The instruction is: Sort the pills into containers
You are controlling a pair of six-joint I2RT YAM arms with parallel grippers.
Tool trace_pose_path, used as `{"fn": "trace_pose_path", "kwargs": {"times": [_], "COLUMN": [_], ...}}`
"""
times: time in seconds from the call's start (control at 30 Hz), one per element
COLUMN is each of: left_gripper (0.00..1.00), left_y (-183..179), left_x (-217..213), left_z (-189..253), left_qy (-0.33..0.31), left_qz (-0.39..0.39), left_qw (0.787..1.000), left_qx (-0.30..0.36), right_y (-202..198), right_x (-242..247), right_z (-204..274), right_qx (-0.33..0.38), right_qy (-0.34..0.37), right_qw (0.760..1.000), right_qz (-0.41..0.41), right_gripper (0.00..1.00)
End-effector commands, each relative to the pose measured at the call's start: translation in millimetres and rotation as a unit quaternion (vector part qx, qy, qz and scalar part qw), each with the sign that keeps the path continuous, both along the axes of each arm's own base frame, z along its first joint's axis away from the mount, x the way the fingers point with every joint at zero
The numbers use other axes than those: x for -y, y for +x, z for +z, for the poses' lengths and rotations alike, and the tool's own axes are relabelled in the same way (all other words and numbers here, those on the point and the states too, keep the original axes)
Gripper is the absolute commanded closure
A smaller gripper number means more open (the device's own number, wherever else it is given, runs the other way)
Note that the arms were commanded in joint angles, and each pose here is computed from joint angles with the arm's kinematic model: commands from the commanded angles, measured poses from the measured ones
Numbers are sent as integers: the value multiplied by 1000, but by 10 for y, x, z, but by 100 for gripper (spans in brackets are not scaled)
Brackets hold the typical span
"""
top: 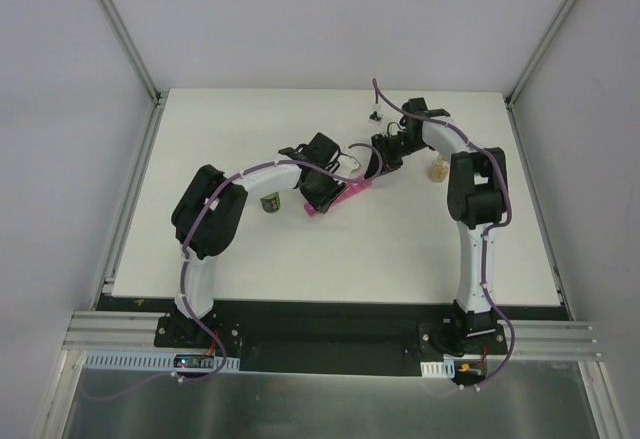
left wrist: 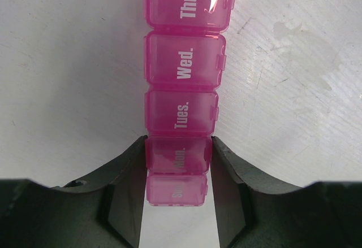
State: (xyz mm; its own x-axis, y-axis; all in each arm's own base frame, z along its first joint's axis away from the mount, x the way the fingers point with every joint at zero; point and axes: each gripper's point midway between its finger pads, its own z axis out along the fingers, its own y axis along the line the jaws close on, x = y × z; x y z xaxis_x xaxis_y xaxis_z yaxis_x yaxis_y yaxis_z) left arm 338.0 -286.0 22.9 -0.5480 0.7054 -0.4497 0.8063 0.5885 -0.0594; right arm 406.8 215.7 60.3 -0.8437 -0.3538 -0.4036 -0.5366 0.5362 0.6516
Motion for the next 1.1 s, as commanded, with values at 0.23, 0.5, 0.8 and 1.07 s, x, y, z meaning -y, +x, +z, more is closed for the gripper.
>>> {"fn": "trace_pose_path", "kwargs": {"times": [0.23, 0.5, 0.8, 1.07], "left_gripper": [77, 76, 77, 77], "left_y": [-174, -170, -172, -179], "left_x": [-148, -147, -139, -137], "left_z": [-254, -242, -243, -245], "left_qy": [32, 32, 30, 30], "left_qz": [7, 9, 11, 11], "left_qw": [998, 998, 998, 998], "left_qx": [-52, -51, -52, -55], "right_y": [8, -34, -19, -12], "right_x": [88, 57, 101, 122], "right_z": [57, -23, -121, -218], "right_qx": [26, 23, 18, 11], "right_qy": [-49, -79, -120, -157], "right_qw": [998, 997, 993, 988], "right_qz": [2, 8, 0, -1], "right_gripper": [82, 82, 84, 86]}}
